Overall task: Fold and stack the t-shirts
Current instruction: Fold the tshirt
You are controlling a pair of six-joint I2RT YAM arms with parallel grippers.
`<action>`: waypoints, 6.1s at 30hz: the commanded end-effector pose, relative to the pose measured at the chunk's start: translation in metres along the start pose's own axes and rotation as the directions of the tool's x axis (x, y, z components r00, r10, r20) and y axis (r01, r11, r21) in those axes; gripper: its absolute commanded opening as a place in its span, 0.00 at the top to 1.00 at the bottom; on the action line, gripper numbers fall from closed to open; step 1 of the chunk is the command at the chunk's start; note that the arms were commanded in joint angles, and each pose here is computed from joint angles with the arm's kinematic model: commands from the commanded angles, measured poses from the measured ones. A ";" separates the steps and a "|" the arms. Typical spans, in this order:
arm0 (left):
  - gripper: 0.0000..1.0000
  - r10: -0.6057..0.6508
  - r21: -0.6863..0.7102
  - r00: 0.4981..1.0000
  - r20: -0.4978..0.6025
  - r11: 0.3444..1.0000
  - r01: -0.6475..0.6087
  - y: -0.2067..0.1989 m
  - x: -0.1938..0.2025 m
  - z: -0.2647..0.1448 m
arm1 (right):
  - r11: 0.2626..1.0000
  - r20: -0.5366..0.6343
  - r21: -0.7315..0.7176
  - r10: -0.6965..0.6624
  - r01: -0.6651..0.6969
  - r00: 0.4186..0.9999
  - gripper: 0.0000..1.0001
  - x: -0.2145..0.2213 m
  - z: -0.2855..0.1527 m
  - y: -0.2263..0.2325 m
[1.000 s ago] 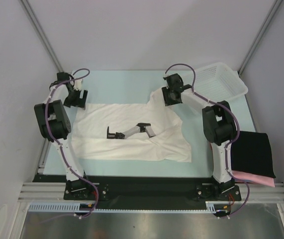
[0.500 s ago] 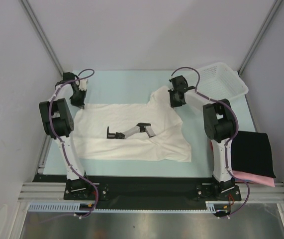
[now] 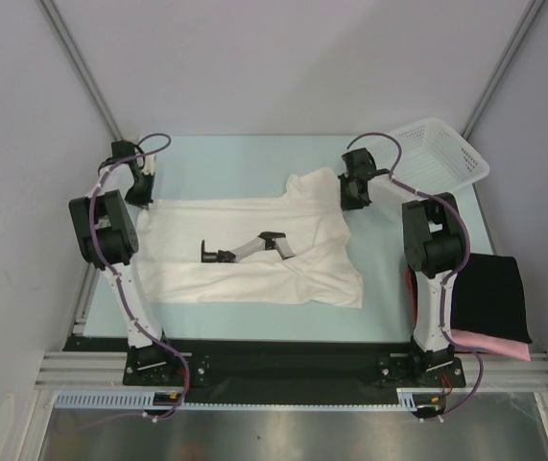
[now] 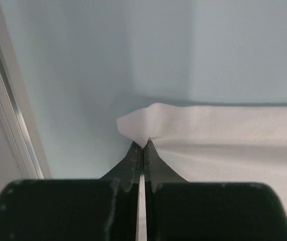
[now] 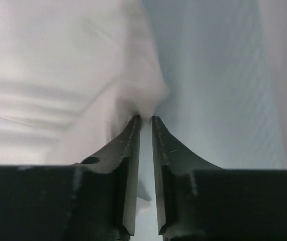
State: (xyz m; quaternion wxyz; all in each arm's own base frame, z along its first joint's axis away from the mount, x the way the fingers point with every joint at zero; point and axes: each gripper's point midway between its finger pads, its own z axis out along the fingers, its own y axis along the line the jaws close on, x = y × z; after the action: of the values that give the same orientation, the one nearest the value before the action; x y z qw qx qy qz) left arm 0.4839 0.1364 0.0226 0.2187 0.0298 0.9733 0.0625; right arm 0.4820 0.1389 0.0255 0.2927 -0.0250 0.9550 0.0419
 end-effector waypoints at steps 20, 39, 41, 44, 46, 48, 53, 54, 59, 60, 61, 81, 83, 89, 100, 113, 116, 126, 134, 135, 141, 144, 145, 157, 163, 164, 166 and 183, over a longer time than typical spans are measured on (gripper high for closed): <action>1.00 0.040 -0.090 0.994 0.106 0.995 -0.030 0.024 -0.016 -0.023 | 0.934 0.132 -0.348 -0.033 0.078 0.991 0.46 0.005 -0.075 0.068; 1.00 0.034 -0.102 0.993 0.112 0.995 -0.023 0.027 -0.019 -0.024 | 0.982 -0.010 -0.119 0.148 -0.148 0.989 1.00 0.046 -0.044 -0.013; 1.00 0.036 -0.101 0.992 0.117 0.995 -0.024 0.027 -0.021 -0.025 | 0.980 -0.021 -0.102 0.170 -0.171 0.985 1.00 0.053 -0.049 -0.020; 1.00 0.032 -0.099 0.992 0.121 0.995 -0.020 0.027 -0.023 -0.025 | 0.980 -0.069 -0.072 0.178 -0.183 0.982 1.00 0.064 -0.049 -0.025; 0.99 0.029 -0.094 0.993 0.118 0.995 -0.018 0.026 -0.023 -0.025 | 0.980 -0.076 -0.056 0.187 -0.191 0.979 1.00 0.063 -0.047 -0.029; 1.00 0.032 -0.078 0.992 0.121 0.997 -0.023 0.024 -0.023 -0.026 | 0.978 -0.087 -0.054 0.198 -0.203 0.976 0.94 0.063 -0.046 -0.030; 1.00 0.038 -0.070 0.992 0.119 0.997 -0.030 0.022 -0.023 -0.027 | 0.977 -0.070 0.001 0.212 -0.212 0.975 0.61 0.047 -0.058 -0.043; 1.00 0.047 -0.062 0.992 0.113 0.997 -0.040 0.021 -0.022 -0.028 | 0.979 -0.064 -0.017 0.200 -0.201 0.978 0.53 0.042 -0.061 -0.040; 0.54 0.049 -0.024 0.990 0.132 0.999 -0.047 0.015 -0.027 -0.038 | 0.987 -0.006 -0.158 0.031 -0.032 0.999 0.36 0.016 -0.092 0.013; 0.51 0.052 -0.024 0.987 0.149 0.999 -0.049 0.016 -0.033 -0.045 | 0.985 0.048 -0.170 0.015 -0.006 0.999 0.35 -0.006 -0.103 0.022; 0.48 0.057 -0.010 0.985 0.163 0.998 -0.056 0.014 -0.037 -0.050 | 0.984 0.069 -0.178 0.000 0.012 0.998 0.35 -0.014 -0.108 0.029; 0.31 -0.124 0.040 0.987 0.102 0.992 0.120 0.027 -0.052 -0.016 | 0.980 0.206 -0.115 0.183 -0.162 0.961 0.39 -0.148 0.040 0.049; 0.30 -0.124 0.048 0.989 0.079 0.992 0.121 0.024 -0.048 -0.010 | 0.982 0.206 -0.085 0.185 -0.171 0.961 0.39 -0.143 0.050 0.042; 0.30 -0.129 0.092 0.991 0.021 0.988 0.127 0.011 -0.033 0.005 | 0.980 0.112 -0.147 0.151 -0.134 0.982 0.47 -0.111 0.075 0.064; 1.00 -0.125 0.241 0.991 0.043 0.964 0.111 -0.018 -0.040 0.001 | 0.939 0.166 -0.298 0.227 -0.171 0.960 1.00 -0.144 0.040 0.087; 1.00 0.031 0.090 0.894 0.447 0.993 -0.079 0.004 -0.077 -0.118 | 0.927 0.347 -0.374 0.134 0.006 0.928 1.00 -0.140 -0.123 0.106; 1.00 0.087 0.075 0.890 0.448 0.988 -0.134 -0.001 -0.051 -0.132 | 0.929 0.327 -0.371 0.125 0.006 0.937 1.00 -0.101 -0.147 0.102; 1.00 0.148 0.060 0.936 0.320 0.983 -0.176 0.002 0.055 -0.128 | 0.926 0.212 -0.364 0.184 -0.097 0.960 1.00 0.028 -0.182 0.084; 1.00 0.191 0.053 0.951 0.243 0.976 -0.209 -0.004 0.098 -0.108 | 0.946 0.084 -0.280 0.191 -0.161 0.978 1.00 0.109 -0.156 0.061; 1.00 0.190 0.049 0.953 0.238 0.977 -0.207 -0.003 0.100 -0.106 | 0.948 0.082 -0.272 0.196 -0.167 0.977 1.00 0.110 -0.156 0.059; 1.00 0.204 0.010 0.951 0.234 0.977 -0.212 0.007 0.094 -0.105 | 0.950 0.093 -0.256 0.206 -0.177 0.974 1.00 0.115 -0.167 0.052; 1.00 0.202 0.009 0.951 0.234 0.978 -0.210 0.010 0.088 -0.102 | 0.940 0.060 -0.270 0.231 -0.207 0.971 1.00 0.127 -0.164 0.057; 1.00 0.201 0.007 0.951 0.234 0.978 -0.208 0.011 0.086 -0.102 | 0.937 0.046 -0.272 0.241 -0.220 0.969 1.00 0.131 -0.162 0.058; 0.23 0.220 0.043 0.945 0.240 0.971 -0.237 0.020 0.087 -0.120 | 0.954 -0.040 -0.129 0.266 -0.269 0.963 0.45 0.156 -0.156 0.040; 0.18 0.173 0.118 0.923 0.343 0.967 -0.225 0.016 0.058 -0.162 | 0.941 0.053 -0.088 0.331 -0.326 0.942 0.39 0.135 -0.187 0.025; 0.21 0.167 0.085 0.928 0.333 0.975 -0.206 0.021 0.052 -0.160 | 0.939 0.045 -0.073 0.339 -0.335 0.940 0.36 0.139 -0.187 0.021; 0.30 0.141 0.061 0.951 0.274 0.985 -0.163 0.024 0.048 -0.137 | 0.931 0.014 -0.050 0.363 -0.362 0.932 0.35 0.152 -0.186 0.018; 0.19 0.184 0.144 0.980 0.078 0.970 -0.194 -0.023 0.063 -0.041 | 0.881 -0.156 -0.122 0.438 -0.457 0.885 0.66 0.209 -0.130 0.043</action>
State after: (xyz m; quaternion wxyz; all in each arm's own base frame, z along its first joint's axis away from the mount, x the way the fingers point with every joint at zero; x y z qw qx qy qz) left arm 0.4157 0.1229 0.0392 0.2484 0.1359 0.9589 0.0185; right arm 0.2282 0.1514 0.0209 0.2128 0.1602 0.9525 0.1479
